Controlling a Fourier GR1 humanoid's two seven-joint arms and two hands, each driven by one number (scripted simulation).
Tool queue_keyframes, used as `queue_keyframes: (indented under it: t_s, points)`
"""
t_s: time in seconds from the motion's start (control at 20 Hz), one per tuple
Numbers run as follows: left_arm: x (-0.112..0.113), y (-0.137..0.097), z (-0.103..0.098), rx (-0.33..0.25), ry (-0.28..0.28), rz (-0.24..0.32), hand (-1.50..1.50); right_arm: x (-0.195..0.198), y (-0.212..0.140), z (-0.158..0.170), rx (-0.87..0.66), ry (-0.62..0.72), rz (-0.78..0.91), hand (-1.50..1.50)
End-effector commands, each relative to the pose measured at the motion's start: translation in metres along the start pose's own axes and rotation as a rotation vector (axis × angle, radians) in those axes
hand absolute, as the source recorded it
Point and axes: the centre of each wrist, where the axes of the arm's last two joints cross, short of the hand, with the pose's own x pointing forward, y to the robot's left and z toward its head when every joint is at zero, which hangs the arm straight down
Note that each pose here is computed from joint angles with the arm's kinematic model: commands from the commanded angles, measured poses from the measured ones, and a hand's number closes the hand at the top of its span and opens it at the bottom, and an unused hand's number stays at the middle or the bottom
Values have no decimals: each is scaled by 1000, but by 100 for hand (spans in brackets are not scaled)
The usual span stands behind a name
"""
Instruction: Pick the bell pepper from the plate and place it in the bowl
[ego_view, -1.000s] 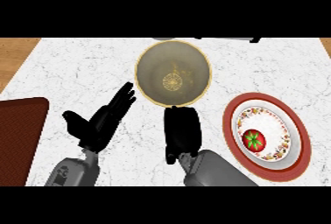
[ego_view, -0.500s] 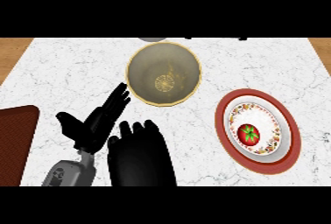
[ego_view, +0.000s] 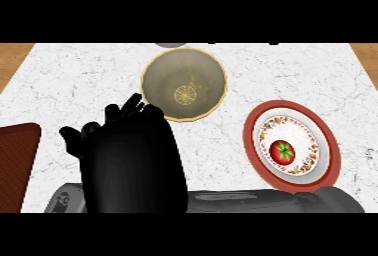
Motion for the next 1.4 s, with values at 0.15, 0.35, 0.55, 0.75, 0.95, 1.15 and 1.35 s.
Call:
queue_keyframes:
  t_s: [0.15,0.35,0.55,0.75,0.95,1.15,1.35]
  points:
    - [-12,-11,2,2,-8,13,0,3,-21,-48,-19,196,13,150]
    - [-7,-1,1,6,-17,-12,0,-20,2,-73,-43,219,-40,150]
    - [4,0,2,0,-17,1,0,-34,5,-107,-66,252,-50,150]
    - [8,-9,-10,-10,-13,15,0,-64,46,-126,-51,247,5,150]
    - [2,2,1,-29,-45,6,0,-92,64,-152,-67,271,128,150]
    - [12,-5,1,-3,-30,-8,0,-133,72,-168,17,324,179,150]
    - [3,-6,-2,-36,-12,-9,0,-151,93,-170,120,489,111,150]
